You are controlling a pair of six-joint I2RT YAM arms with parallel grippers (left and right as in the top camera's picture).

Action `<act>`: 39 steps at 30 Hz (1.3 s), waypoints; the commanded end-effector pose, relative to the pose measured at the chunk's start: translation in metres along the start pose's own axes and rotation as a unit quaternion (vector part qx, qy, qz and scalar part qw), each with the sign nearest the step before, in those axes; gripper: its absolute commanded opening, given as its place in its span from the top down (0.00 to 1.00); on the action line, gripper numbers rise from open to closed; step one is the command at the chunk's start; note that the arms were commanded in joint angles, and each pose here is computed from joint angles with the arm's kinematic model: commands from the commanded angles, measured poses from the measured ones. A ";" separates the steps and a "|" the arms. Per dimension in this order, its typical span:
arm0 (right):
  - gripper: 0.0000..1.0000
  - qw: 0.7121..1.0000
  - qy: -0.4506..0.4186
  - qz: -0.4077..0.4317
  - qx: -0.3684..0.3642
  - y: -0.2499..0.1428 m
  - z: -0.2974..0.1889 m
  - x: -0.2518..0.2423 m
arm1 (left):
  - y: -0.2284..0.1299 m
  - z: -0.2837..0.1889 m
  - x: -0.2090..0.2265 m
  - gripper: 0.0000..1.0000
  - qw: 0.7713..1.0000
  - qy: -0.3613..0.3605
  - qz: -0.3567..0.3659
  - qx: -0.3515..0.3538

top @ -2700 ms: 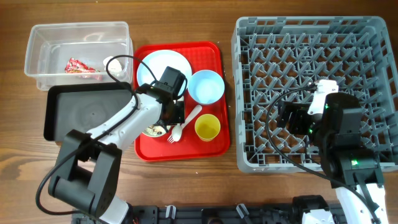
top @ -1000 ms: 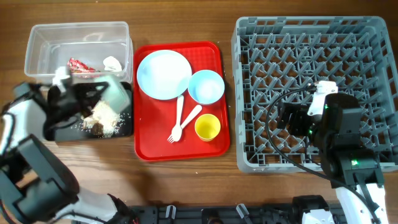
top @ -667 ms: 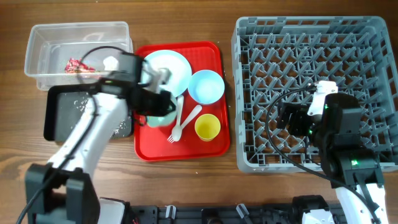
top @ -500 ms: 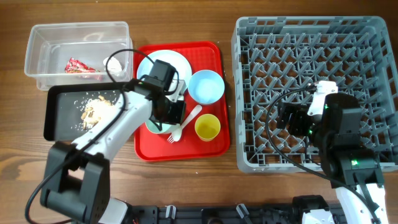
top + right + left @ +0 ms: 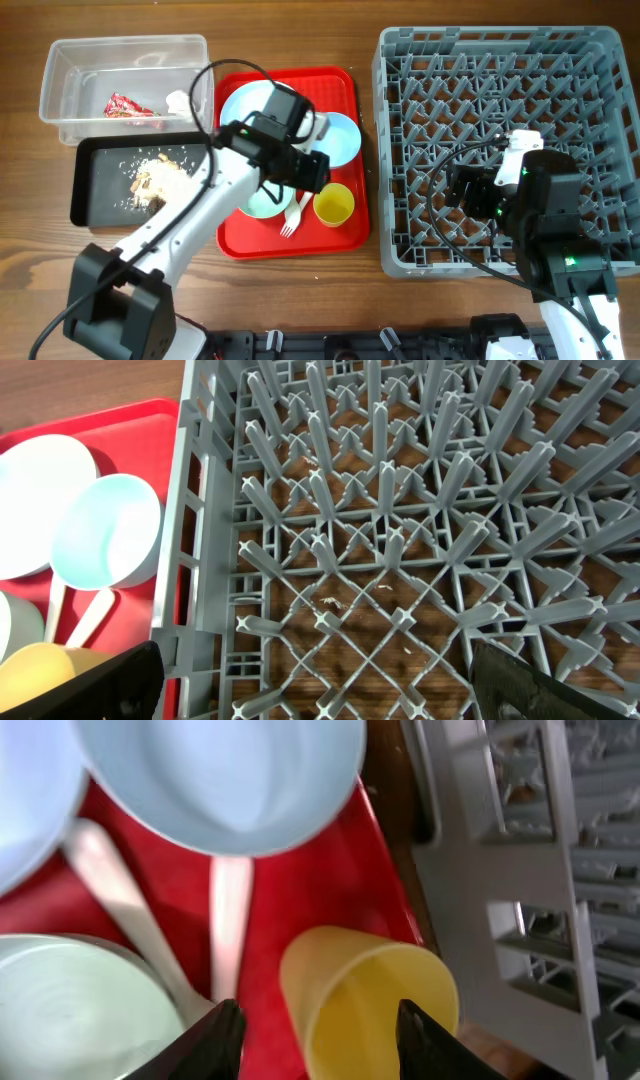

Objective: Sort waste into correct bins and load items into the dishwasher rack
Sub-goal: 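Grasp the yellow cup with the right gripper and lift toward the rack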

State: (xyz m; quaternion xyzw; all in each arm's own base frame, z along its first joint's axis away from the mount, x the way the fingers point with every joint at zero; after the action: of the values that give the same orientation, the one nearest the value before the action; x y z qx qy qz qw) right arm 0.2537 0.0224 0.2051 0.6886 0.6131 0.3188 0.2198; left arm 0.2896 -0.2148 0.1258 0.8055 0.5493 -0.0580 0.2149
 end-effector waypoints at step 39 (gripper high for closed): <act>0.20 0.781 0.607 -0.135 -0.056 0.056 -0.030 0.156 | 0.056 -0.097 -0.089 0.96 0.848 -0.529 -0.039 -0.002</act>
State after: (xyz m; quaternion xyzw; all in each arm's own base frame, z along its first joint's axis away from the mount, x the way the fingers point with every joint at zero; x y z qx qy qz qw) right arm 0.2800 0.1640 0.2870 0.2605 0.6870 0.6690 -0.1124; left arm 0.2962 -0.2649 0.2573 0.6316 0.3929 -0.4664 0.4787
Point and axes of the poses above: each gripper's point midway between its finger pads, its own z axis out along the fingers, its own x axis along the line the jaws close on, y = z × x, the point moved 2 cm from there along -z, back along the fingers, and after that the axes turned 1 degree about z, right-handed, at the moved point
